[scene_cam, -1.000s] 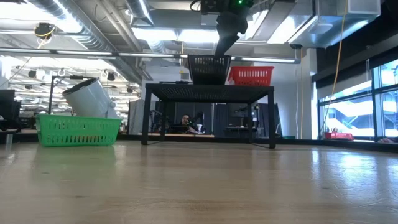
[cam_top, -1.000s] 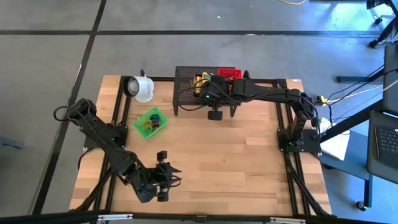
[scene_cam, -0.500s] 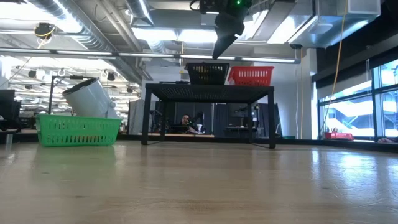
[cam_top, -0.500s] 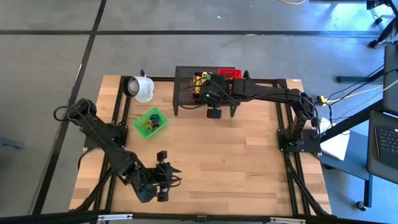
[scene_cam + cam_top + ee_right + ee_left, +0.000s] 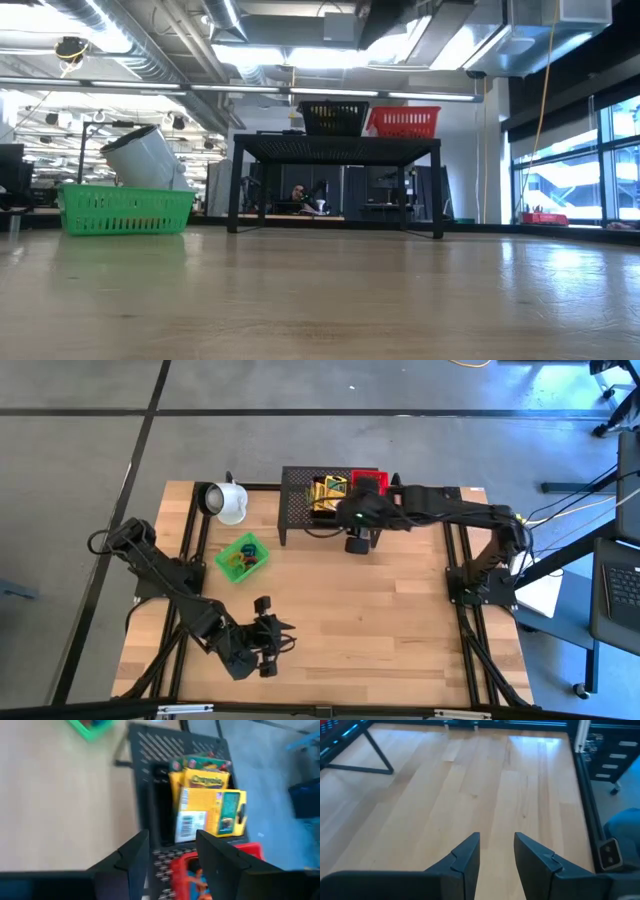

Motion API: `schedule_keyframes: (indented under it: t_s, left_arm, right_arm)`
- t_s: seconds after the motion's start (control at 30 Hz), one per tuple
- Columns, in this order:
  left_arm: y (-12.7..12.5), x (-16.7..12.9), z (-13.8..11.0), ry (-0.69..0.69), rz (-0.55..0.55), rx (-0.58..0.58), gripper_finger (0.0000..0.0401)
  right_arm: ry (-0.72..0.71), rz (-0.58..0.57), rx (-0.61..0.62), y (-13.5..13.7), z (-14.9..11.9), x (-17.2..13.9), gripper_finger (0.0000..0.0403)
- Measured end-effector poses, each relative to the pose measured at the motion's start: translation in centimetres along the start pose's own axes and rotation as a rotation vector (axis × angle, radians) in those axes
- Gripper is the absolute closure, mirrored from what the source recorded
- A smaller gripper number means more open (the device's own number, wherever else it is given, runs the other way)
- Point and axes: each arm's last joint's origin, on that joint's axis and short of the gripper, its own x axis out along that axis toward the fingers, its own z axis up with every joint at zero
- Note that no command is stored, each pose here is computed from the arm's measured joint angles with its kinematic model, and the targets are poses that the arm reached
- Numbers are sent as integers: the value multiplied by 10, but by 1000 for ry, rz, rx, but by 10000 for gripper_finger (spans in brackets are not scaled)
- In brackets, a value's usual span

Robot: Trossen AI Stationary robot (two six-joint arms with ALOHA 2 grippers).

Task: Pick & Place Office Desk Supplies
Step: Put the green bin on the shelf

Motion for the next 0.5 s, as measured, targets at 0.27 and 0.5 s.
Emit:
schedule_keyframes:
  t_s: [0.27, 0.5]
  left_arm:
    - [26, 16, 1, 120, 84, -24, 276]
    - [70, 22, -14, 410, 321, -46, 271]
  right_arm:
    - [-134, 187, 98, 32, -5, -60, 245]
    - [-105, 131, 15, 75, -24, -78, 243]
